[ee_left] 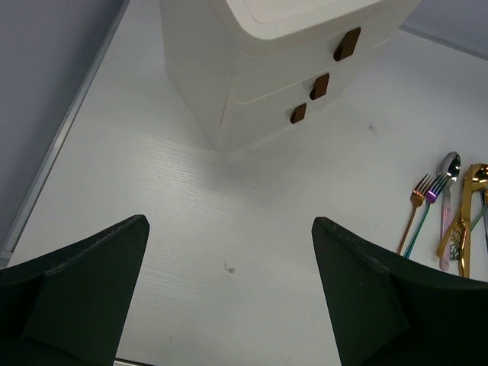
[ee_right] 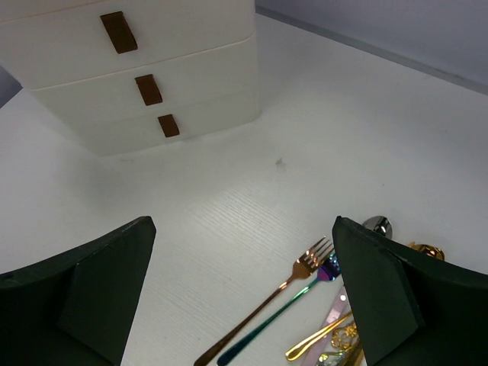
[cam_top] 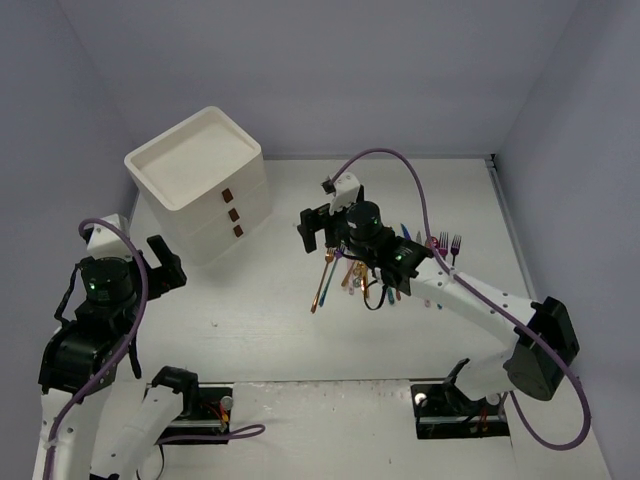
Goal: Sort the eating utensils into containers
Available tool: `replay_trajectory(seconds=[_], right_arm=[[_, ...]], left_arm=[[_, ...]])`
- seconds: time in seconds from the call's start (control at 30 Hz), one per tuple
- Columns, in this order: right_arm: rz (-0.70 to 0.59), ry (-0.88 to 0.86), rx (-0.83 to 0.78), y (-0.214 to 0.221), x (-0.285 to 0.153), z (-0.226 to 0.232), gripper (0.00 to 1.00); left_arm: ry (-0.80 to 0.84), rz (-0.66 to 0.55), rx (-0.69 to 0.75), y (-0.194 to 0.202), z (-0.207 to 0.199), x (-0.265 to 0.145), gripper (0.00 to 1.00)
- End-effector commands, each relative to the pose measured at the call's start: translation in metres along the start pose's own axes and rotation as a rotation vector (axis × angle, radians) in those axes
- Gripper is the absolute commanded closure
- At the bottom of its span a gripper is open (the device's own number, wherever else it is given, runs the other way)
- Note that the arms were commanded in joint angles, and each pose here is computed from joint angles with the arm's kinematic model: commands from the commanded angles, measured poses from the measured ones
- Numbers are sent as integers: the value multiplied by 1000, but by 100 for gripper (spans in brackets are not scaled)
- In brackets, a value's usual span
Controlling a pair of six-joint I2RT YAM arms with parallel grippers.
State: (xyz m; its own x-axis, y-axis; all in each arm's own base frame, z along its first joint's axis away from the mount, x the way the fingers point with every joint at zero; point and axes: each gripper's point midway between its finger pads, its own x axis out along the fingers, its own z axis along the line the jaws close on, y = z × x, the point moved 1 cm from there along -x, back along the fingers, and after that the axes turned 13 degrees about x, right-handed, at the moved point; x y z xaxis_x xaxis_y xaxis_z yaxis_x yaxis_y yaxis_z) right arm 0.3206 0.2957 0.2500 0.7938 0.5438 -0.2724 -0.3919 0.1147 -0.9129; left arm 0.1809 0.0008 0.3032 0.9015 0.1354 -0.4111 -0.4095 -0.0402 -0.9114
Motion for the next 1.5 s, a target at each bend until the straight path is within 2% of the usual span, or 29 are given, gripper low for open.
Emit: replay_trajectory(seconds=[0.0, 0.43, 1.0, 1.47], right_arm=[[-203, -69, 28, -54, 12, 32, 0], [-198, -147, -27, -32, 92, 81, 0], [-270, -236, -58, -32, 167, 124, 22], [-286, -266, -63, -26, 197, 139, 30]], left_arm=[[-45, -57, -57, -31, 3, 2, 14], [-245, -43, -150, -46, 21, 22, 14], [-267, -35, -103, -34, 28, 20, 14], [-253, -21, -81, -32, 26, 22, 14]])
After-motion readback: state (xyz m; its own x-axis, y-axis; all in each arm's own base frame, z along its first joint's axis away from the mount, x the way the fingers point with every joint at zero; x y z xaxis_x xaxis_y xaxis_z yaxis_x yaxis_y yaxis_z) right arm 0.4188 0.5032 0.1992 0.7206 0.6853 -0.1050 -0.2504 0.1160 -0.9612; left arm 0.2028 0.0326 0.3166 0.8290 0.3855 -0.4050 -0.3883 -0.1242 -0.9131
